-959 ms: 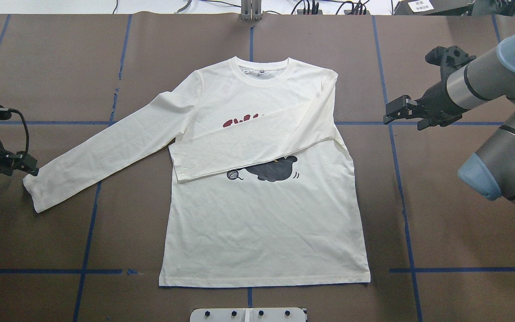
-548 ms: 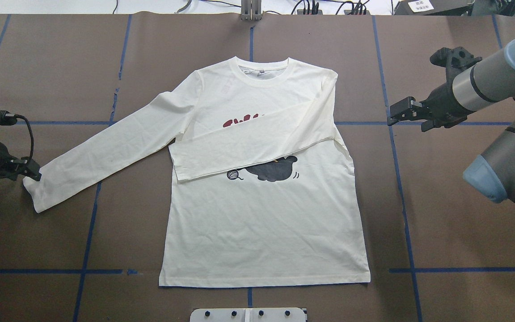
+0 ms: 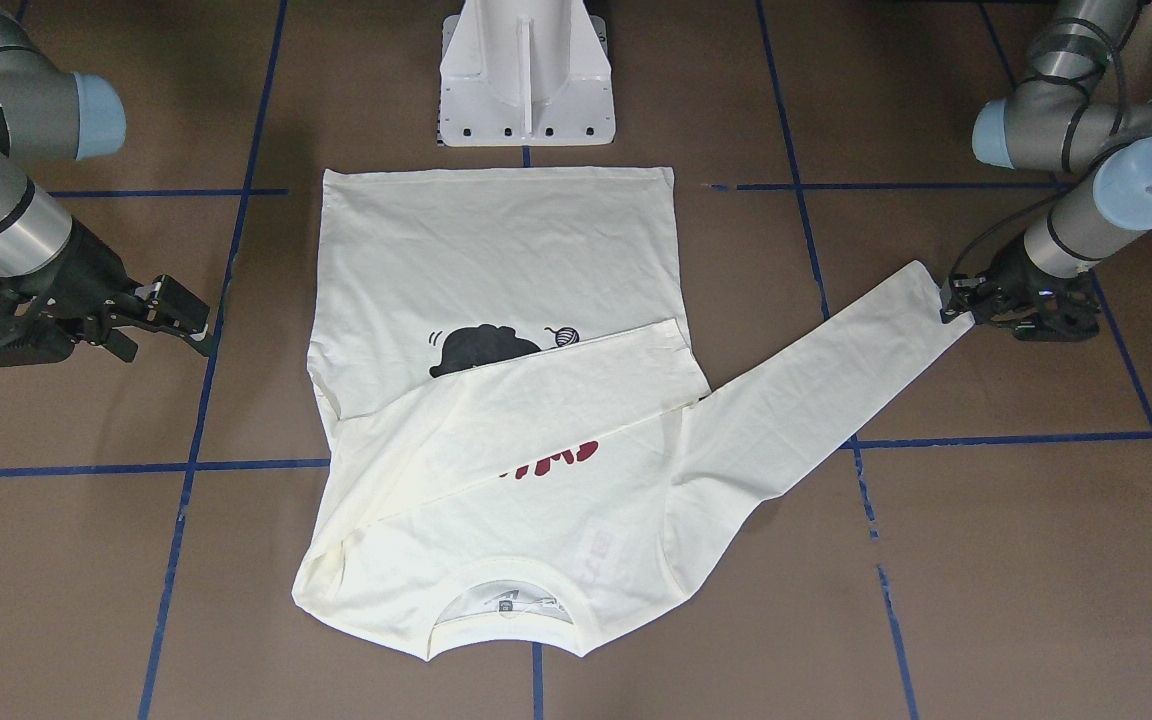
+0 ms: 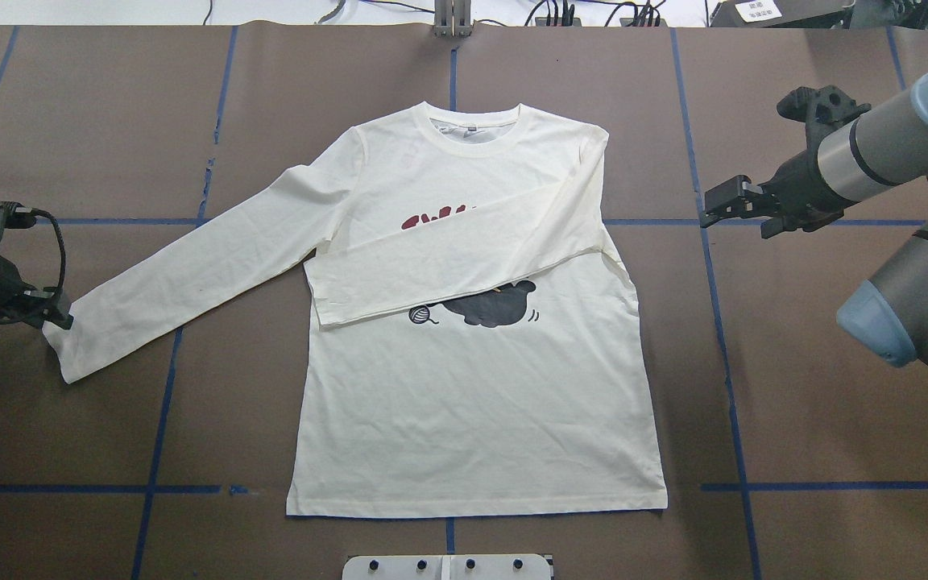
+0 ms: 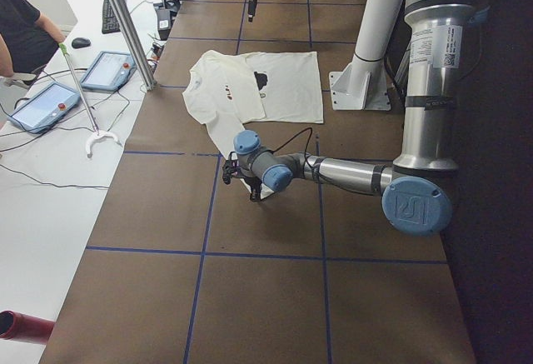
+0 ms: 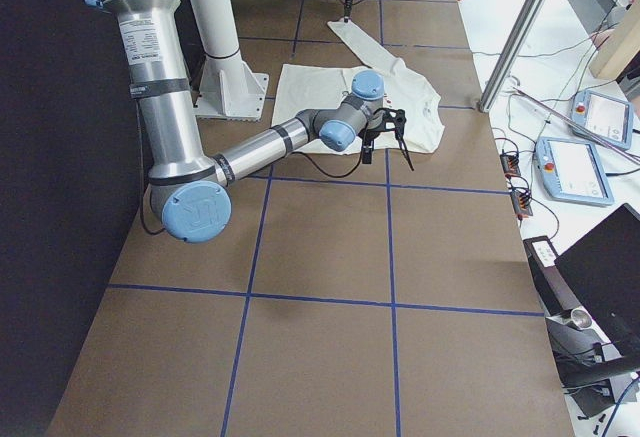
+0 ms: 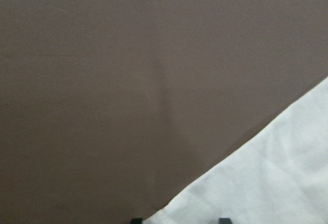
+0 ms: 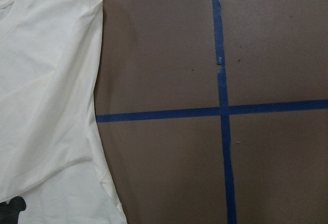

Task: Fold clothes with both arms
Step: 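Grasp the sleeve cuff nearest the left gripper with the left gripper, then fold the held sleeve across the shirt toward the right arm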

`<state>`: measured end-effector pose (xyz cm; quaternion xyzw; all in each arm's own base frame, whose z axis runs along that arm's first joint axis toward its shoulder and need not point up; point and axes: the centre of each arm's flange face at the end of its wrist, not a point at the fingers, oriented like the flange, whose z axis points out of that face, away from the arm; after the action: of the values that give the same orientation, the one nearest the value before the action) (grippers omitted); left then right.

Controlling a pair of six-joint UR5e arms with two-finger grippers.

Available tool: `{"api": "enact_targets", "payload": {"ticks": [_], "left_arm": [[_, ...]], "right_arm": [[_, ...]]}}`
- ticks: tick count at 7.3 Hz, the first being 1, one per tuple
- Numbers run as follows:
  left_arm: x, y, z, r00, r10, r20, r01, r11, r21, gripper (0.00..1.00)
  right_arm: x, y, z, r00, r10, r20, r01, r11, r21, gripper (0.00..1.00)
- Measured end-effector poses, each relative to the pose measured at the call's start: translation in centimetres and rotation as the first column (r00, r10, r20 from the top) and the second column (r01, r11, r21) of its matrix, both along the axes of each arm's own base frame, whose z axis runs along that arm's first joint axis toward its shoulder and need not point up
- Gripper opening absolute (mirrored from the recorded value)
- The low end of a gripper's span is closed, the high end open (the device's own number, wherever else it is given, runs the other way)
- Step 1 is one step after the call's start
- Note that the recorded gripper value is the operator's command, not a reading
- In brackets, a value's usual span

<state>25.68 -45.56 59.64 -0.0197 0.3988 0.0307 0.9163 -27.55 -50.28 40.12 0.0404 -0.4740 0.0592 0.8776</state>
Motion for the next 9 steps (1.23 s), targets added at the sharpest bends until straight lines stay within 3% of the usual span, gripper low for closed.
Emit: {"api": "enact_targets", "payload": {"ticks": [4, 7, 9], "left_arm": [[-0.2, 0.3, -4.1, 0.999, -0.002, -0.036, 0.003, 0.999, 0.037, 0.0], [2.7, -1.7, -20.9, 0.982, -0.071, -0.172, 0.074, 0.997, 0.013, 0.0], [12.4, -3.9, -35.4, 0.944, -0.157, -0.289, 0.133, 0.986, -0.1, 0.0]], "right_arm": [[0.4, 0.0, -0.1, 1.0, 0.004, 0.002, -0.004, 1.0, 0.002, 1.0], [5.4, -0.1, 1.3, 1.0, 0.002, 0.023, -0.002, 1.0, 0.002, 1.0], [10.7, 0.4, 4.1, 0.999, -0.024, 0.034, 0.024, 1.0, 0.018, 1.0]]}}
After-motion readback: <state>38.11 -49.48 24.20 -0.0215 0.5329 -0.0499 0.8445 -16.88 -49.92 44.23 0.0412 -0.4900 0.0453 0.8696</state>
